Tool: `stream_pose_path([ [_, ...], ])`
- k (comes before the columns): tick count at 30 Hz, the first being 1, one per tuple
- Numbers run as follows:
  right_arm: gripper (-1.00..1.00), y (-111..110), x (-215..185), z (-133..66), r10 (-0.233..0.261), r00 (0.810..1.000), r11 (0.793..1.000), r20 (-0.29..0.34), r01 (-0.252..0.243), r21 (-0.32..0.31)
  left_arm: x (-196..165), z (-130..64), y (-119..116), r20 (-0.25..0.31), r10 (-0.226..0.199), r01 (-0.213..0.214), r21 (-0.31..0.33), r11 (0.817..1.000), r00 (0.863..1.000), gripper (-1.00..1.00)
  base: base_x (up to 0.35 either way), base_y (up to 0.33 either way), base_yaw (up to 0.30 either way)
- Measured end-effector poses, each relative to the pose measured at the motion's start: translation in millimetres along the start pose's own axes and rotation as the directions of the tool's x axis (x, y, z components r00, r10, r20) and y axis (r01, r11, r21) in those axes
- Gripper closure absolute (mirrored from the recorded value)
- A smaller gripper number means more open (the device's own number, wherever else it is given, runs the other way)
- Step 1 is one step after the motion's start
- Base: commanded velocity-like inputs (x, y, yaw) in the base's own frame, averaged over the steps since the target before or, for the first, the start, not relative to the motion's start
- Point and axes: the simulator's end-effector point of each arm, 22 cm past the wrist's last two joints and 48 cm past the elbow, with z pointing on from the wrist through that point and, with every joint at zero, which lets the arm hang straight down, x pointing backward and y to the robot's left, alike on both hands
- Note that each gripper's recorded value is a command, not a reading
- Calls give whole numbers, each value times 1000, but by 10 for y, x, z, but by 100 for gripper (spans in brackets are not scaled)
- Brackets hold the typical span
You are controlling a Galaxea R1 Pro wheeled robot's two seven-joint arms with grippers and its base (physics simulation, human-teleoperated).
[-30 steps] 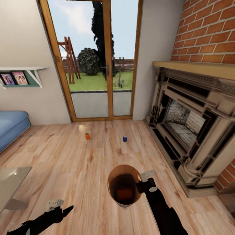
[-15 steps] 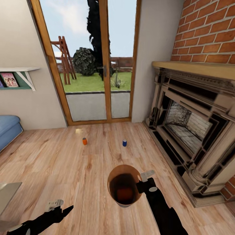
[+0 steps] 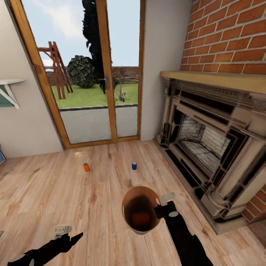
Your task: Put the three can of soda from the living room inside the tash can in the kitchen.
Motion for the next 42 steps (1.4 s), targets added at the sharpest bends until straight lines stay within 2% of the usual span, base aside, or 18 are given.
stream_pose_path([
  [6,100,-4,-28,-18,1,1000,1000,6,-1,1,-28,-9,-9,7,4,-4,1,1000,1000,-100,0,0,-252],
  [10,100,-6,-42,-29,1,1000,1000,9,-1,2,-101,-16,-19,36,27,-27,2,1000,999,-100,0,0,-252],
  [14,100,-8,-59,-40,2,1000,1000,12,-2,2,-133,-23,-27,47,33,-33,3,999,998,-100,76,0,-252],
  [19,100,-19,-86,-55,0,1000,1000,18,0,5,-142,-28,-33,51,32,-32,4,999,998,-100,289,0,-247],
  [33,100,-15,-95,-59,0,1000,1000,20,0,4,-95,-20,-31,41,23,-23,5,1000,999,-100,337,128,-20],
  [42,100,-28,-129,-83,-2,1000,1000,27,2,8,-133,-35,-40,51,30,-30,6,1000,998,-100,269,146,-209],
])
